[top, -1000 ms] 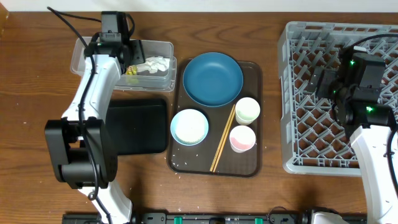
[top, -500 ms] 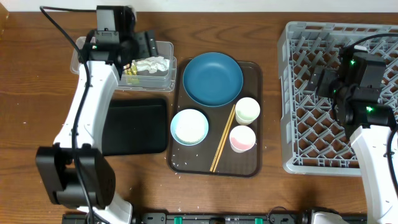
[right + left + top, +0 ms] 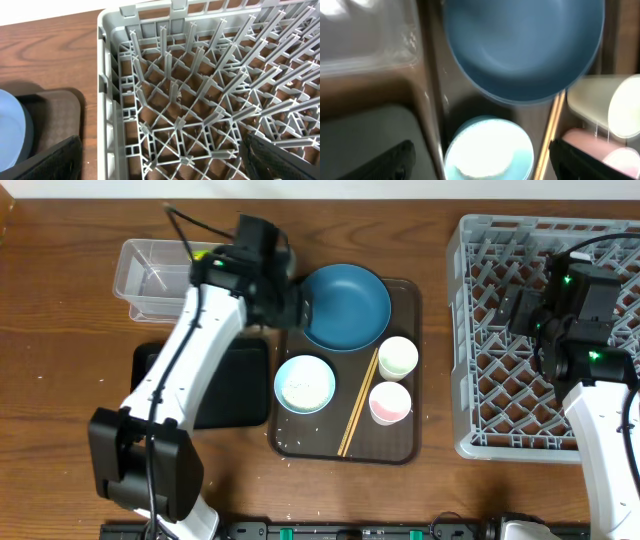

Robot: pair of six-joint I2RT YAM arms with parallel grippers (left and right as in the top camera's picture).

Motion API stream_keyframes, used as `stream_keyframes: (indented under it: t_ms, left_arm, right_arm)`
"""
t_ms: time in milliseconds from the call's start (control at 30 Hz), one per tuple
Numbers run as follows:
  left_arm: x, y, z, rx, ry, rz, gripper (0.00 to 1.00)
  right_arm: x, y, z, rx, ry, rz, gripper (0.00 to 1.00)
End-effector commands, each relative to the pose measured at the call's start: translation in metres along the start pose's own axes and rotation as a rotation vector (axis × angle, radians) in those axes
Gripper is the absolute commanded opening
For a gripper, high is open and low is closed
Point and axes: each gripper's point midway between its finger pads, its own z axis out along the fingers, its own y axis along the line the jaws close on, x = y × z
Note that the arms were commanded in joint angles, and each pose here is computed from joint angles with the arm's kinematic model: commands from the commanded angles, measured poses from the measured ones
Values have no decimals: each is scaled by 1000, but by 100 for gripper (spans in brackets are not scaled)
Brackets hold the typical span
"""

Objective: Sort waste into correct bins and load items into the dishwasher rack
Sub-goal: 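Reach the left gripper to the light-blue rice bowl and grasp its rim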

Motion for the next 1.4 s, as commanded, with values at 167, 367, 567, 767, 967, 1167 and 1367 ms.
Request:
stream_keyframes:
  t_ms: [167, 367, 567, 767, 967, 1167, 1367]
  left_arm:
    - [31, -32, 11, -7, 107, 89, 88]
    - [50, -51, 17, -4, 153, 130, 88]
    - [68, -53, 34, -51, 180, 164, 86]
    - [82, -51, 55, -65, 192, 184, 83]
    - [91, -45, 83, -58, 164, 151, 76]
    - [97, -39, 101, -49, 140, 154, 69]
    - [104, -35, 110, -49, 140, 155, 62]
  right_arm:
    - [-11, -3, -7, 11, -31, 19, 96]
    - [-8, -3, -7, 13, -19, 19, 95]
    - [-3, -4, -7, 15, 4, 18, 95]
    - [15, -6, -8, 23, 77, 15, 93]
    - [26, -7, -9, 30, 119, 57, 92]
    - [34, -6, -10, 29, 152, 79, 91]
    - [36, -5, -11, 23, 164, 79, 89]
